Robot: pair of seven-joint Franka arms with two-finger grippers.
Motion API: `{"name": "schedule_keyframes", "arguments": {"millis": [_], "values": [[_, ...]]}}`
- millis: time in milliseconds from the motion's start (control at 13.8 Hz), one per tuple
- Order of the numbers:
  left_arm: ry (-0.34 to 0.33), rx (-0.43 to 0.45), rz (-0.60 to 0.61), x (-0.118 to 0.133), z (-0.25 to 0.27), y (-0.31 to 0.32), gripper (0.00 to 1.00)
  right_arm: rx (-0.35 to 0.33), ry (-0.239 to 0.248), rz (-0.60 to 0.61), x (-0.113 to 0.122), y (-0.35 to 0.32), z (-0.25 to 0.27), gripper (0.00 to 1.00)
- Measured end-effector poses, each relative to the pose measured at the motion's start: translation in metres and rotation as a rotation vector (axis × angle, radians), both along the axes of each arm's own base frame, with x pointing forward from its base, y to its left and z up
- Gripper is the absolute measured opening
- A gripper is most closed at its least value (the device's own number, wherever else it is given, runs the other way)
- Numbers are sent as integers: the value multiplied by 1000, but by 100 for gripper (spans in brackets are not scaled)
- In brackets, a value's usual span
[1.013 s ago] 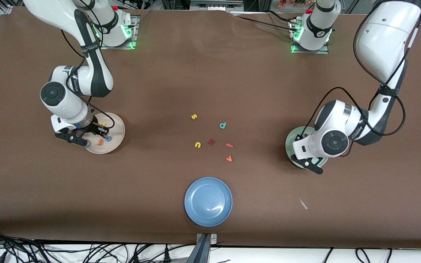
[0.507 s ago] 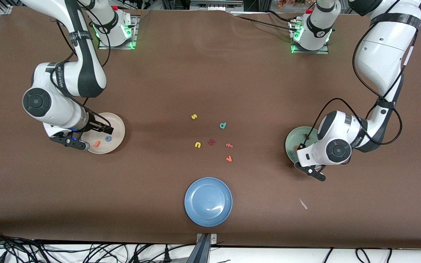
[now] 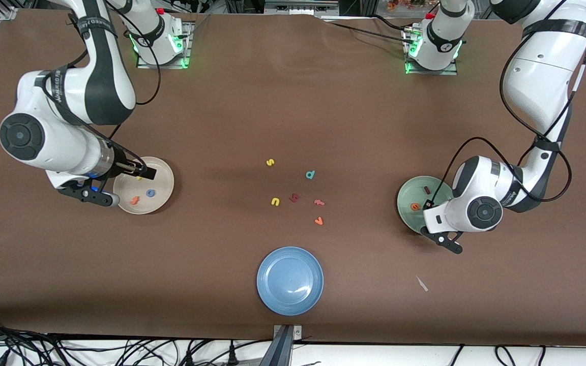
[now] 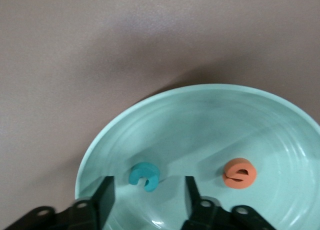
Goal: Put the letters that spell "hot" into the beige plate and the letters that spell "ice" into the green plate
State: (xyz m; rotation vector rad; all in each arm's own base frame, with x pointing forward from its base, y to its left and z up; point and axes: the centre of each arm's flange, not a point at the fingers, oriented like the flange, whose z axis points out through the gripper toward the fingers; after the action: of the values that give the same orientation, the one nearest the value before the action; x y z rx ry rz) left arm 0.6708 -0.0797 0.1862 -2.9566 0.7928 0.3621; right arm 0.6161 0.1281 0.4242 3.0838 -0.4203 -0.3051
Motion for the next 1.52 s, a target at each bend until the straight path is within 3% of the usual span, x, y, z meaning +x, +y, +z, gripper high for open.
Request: {"name": "schedule_keyframes", "arguments": {"millis": [217,507,796,1013,1230,1375,1520], "values": [[0,-16,16,5,38,-9,100,18,-3,-34,1,9,10,100],[-82,-11,-32,0,151,-48,100,71,-17,-34,-1,13,27,100],[-159,-9,-1,-5,259,-49,100,20,-72,19,-4,-3,57,100],[-168,-48,64,-1,300,-31,100,33,-124,48,-9,-25,89,100],[-205,-32,132,-6,335,-17,100,46,-163,53,-20,-59,126,100],[-238,-30,171,-16,365,-6,100,49,-159,40,-34,-76,146,100],[-240,-85,243,-34,394,9,100,53,-153,50,-45,-83,158,100]]}}
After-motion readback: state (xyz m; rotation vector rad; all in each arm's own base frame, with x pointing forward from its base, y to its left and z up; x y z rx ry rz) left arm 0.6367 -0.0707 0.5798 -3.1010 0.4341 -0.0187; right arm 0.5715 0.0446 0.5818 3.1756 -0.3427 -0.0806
